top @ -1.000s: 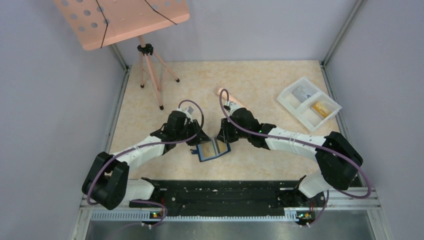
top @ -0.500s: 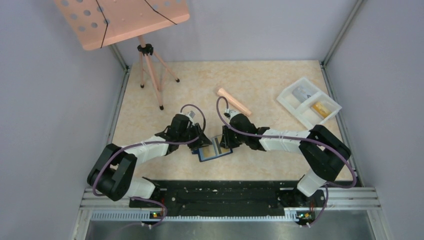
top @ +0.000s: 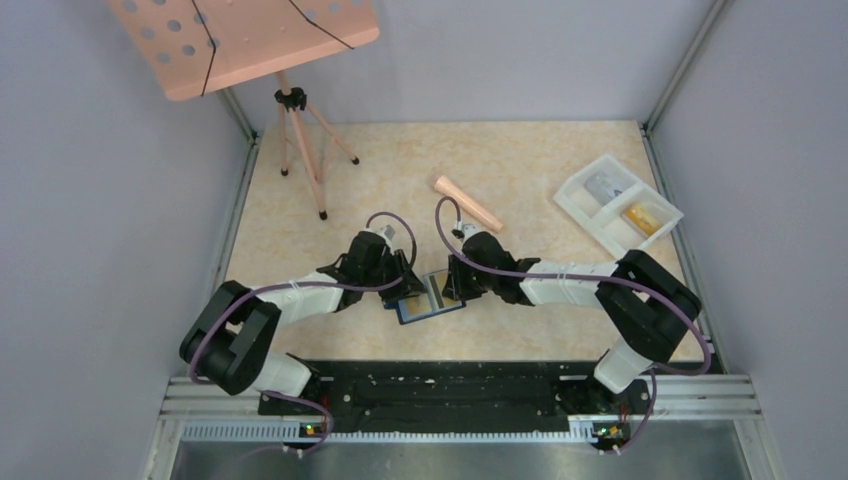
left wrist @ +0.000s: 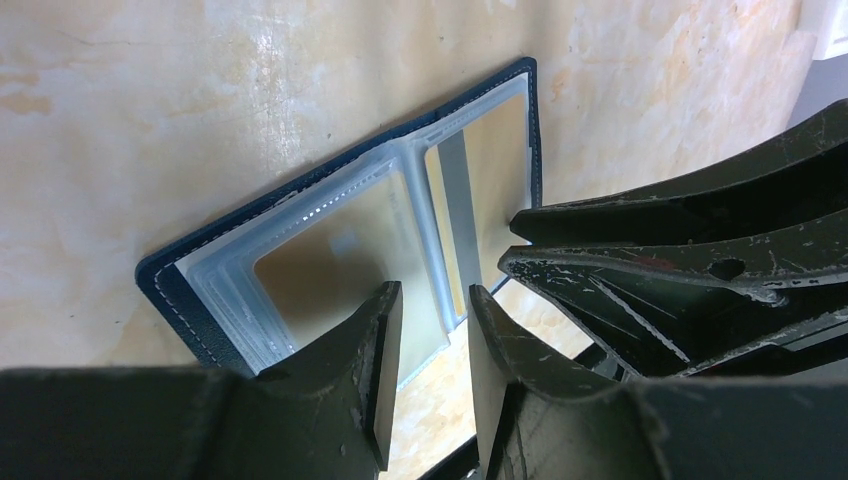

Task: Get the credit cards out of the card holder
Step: Remove the credit card from the card holder.

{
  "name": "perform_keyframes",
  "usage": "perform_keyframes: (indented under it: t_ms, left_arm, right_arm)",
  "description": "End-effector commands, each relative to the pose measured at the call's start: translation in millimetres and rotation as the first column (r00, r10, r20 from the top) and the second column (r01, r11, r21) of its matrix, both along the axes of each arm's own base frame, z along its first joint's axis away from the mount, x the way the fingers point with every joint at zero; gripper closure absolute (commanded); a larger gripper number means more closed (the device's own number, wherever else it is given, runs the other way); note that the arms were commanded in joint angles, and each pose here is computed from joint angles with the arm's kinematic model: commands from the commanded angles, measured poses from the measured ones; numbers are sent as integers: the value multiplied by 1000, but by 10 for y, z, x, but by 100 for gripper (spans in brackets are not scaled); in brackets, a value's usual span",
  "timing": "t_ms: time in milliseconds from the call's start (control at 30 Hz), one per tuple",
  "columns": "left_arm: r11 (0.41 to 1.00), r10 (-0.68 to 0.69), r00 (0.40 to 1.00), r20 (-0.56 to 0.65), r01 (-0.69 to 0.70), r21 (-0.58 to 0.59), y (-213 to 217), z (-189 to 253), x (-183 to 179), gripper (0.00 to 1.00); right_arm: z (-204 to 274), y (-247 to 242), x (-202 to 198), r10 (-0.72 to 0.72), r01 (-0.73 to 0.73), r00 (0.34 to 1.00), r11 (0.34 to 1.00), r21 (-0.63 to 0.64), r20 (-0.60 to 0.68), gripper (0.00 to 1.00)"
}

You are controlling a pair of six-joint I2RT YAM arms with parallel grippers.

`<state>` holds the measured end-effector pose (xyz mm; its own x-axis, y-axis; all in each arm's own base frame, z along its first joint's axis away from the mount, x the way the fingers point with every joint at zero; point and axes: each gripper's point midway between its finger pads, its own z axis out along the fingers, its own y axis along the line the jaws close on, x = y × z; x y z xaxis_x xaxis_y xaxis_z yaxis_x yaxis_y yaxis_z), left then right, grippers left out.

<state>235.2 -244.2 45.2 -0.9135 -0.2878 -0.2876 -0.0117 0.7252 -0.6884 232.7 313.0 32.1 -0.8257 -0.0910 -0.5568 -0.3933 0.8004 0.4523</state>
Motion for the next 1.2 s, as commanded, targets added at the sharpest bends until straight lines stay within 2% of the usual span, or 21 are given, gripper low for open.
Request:
perform_keyframes:
  t_ms: [0, 467, 1167]
  left_arm:
    - [1000, 0, 999, 50, 0, 2, -39, 23, 82, 64]
    - [1000, -5, 999, 39, 4, 19, -58, -19, 91, 63]
    - [999, 11, 996, 86, -15, 48, -83, 163, 148, 61]
  right_arm:
    - [141, -12, 176, -40, 40, 998, 999, -1, 58, 73]
    - [133, -45, 264, -52, 56, 995, 998, -38, 80, 73]
    - [-123, -85, 88, -45, 45, 999, 998, -32, 2, 75]
